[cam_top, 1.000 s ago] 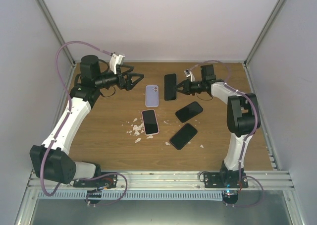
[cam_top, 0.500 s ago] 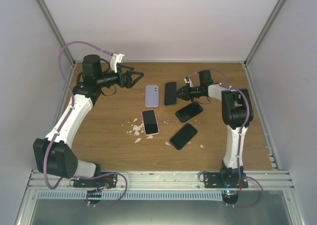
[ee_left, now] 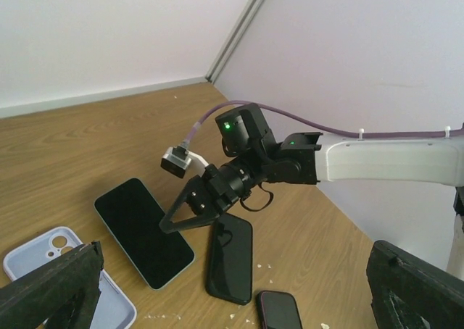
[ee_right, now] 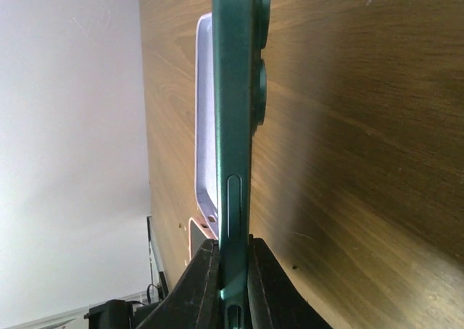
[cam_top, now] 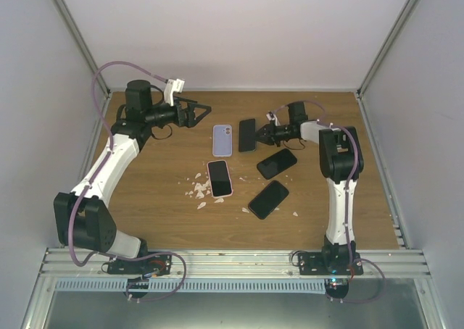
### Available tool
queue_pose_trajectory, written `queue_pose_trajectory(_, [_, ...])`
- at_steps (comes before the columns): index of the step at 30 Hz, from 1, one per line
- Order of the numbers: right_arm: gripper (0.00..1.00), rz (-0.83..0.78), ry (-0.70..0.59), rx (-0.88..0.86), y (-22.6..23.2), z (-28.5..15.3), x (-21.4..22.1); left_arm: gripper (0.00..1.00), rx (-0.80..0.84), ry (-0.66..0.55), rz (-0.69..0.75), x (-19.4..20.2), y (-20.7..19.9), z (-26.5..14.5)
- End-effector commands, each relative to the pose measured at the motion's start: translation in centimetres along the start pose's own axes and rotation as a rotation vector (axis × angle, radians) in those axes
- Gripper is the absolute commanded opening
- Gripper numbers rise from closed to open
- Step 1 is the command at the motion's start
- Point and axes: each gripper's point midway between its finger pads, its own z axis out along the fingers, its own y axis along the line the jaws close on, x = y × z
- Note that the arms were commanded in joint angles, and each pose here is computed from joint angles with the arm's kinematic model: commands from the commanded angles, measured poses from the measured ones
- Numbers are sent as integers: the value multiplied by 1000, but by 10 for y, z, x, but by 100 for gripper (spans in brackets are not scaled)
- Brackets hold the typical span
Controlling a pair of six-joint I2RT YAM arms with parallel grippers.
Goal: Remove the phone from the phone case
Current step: Place the phone at the center of the board.
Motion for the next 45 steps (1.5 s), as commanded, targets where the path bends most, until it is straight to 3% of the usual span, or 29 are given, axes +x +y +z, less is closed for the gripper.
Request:
queue_pose_trajectory(1, [3, -1, 38, -51, 10, 8, 1, 99, 1, -38, 26, -12, 3, 0])
queue_pose_trajectory(5, [4, 21, 53, -47, 4, 14, 6, 99, -7, -35, 12, -9, 8, 1])
queue_pose_trajectory(15, [17, 40, 49, -9, -5, 18, 8, 99, -14, -33, -1, -4, 12, 0])
queue_pose_trajectory(32, [58, -26, 26, 61, 11, 14, 6, 99, -42, -45, -1, -3, 14, -4])
queue_pose_trajectory(38, [79, -71, -8, 122, 19, 5, 1, 99, -96, -49, 34, -4, 18, -9])
queue_pose_trajectory(41, [99, -89, -24, 154, 21, 0, -1, 99, -132, -52, 49, -5, 21, -12])
queue_pose_trajectory(45, [100, -107, -44, 195, 22, -6, -1, 99, -192, -58, 77, -6, 25, -19])
